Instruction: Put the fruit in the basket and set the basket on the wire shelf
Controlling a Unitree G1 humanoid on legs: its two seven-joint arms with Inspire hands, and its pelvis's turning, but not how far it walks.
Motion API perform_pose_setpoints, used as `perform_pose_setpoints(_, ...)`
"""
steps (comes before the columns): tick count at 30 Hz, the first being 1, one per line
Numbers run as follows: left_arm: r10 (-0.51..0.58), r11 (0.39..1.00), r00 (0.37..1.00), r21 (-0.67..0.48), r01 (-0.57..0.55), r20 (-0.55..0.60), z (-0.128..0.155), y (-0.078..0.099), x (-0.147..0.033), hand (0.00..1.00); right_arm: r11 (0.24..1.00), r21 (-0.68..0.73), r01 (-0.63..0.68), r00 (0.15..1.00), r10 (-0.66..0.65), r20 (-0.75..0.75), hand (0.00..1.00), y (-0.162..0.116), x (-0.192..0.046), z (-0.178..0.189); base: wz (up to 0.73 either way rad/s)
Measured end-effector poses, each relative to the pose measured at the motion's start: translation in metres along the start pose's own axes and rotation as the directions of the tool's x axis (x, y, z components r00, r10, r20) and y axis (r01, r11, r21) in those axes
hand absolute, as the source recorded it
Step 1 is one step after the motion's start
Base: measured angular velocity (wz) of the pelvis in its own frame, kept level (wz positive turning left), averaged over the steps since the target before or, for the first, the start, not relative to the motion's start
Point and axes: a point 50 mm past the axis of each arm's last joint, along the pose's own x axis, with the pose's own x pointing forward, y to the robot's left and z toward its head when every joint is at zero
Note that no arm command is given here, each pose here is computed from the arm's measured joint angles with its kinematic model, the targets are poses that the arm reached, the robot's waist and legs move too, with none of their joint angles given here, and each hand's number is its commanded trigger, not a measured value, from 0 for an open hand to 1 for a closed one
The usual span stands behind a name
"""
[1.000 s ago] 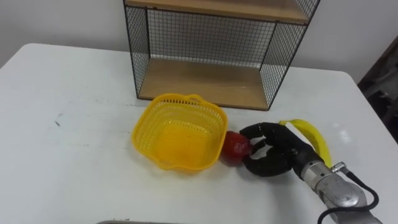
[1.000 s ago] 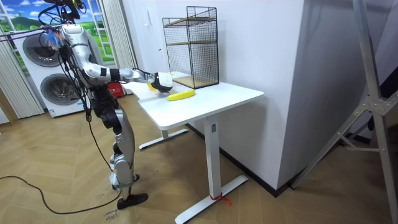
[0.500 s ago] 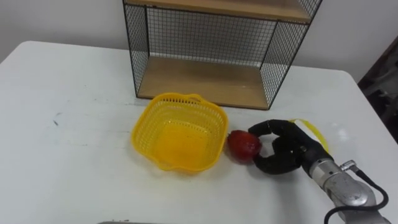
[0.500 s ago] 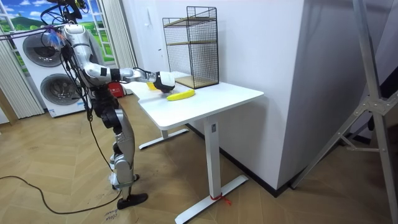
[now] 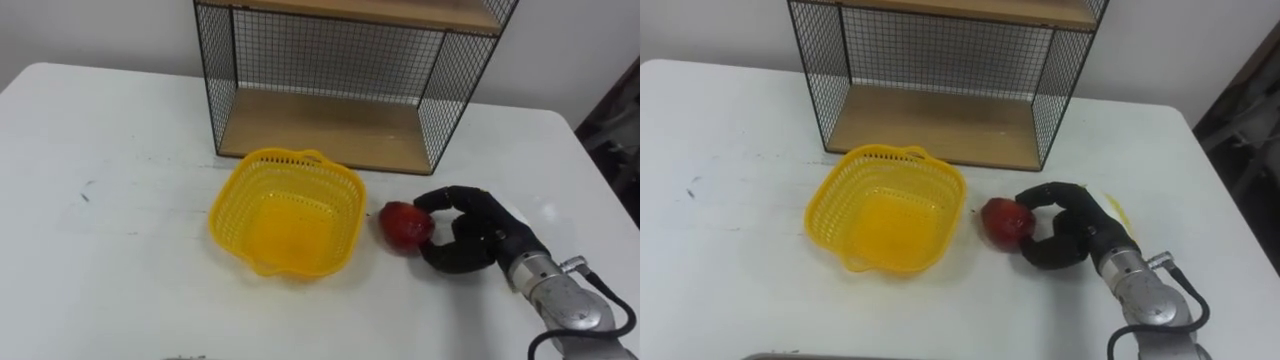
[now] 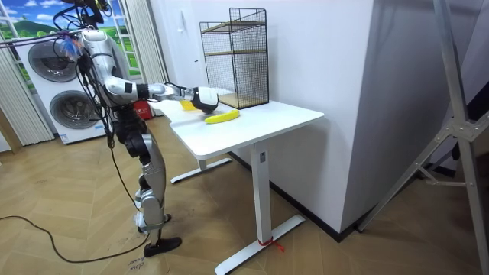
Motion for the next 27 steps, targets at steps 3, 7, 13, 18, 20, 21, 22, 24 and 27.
perform_pose_setpoints(3, -0.007, 1.000, 1.000, 0.000, 0.007, -0.016, -0.004, -0.002, 0.000, 0.00, 1.000, 0.009, 0.023, 1.000, -0.023, 0.002, 1.00, -0.003, 0.000, 0.000, -0.03)
perform_pose_setpoints(7, -0.014, 1.000, 0.999, -0.008, 0.014, -0.038, -0.009, -0.003, 0.000, 0.00, 0.998, 0.055, 0.041, 0.998, -0.044, 0.053, 1.00, -0.006, -0.001, 0.010, 0.00)
perform_pose_setpoints(13, -0.017, 1.000, 0.999, -0.014, 0.017, -0.032, -0.007, -0.005, 0.000, 0.00, 0.995, 0.089, 0.054, 0.985, -0.068, 0.158, 1.00, -0.012, -0.003, 0.033, -0.01)
perform_pose_setpoints(18, -0.012, 0.999, 1.000, -0.030, 0.011, -0.019, -0.006, -0.004, 0.000, 0.00, 0.993, 0.088, 0.081, 0.970, -0.099, 0.222, 1.00, -0.020, -0.005, 0.047, 0.00)
perform_pose_setpoints(20, -0.012, 1.000, 1.000, -0.029, 0.012, -0.020, -0.006, -0.004, 0.000, 0.00, 0.992, 0.087, 0.088, 0.967, -0.106, 0.230, 1.00, -0.021, -0.005, 0.050, 0.00)
perform_pose_setpoints(21, -0.012, 1.000, 1.000, -0.029, 0.011, -0.020, -0.006, -0.004, 0.000, 0.00, 0.992, 0.086, 0.088, 0.966, -0.106, 0.235, 1.00, -0.021, -0.006, 0.051, 0.00)
perform_pose_setpoints(22, -0.012, 1.000, 1.000, -0.029, 0.011, -0.020, -0.006, -0.004, 0.000, 0.00, 0.993, 0.082, 0.090, 0.964, -0.107, 0.244, 1.00, -0.022, -0.006, 0.053, 0.00)
perform_pose_setpoints(24, -0.012, 1.000, 1.000, -0.029, 0.011, -0.019, -0.006, -0.004, 0.000, 0.00, 0.993, 0.073, 0.093, 0.959, -0.109, 0.260, 1.00, -0.023, -0.007, 0.057, 0.00)
perform_pose_setpoints(27, -0.012, 1.000, 1.000, -0.029, 0.011, -0.020, -0.006, -0.004, 0.000, 0.00, 0.993, 0.062, 0.096, 0.954, -0.110, 0.279, 1.00, -0.025, -0.009, 0.061, 0.00)
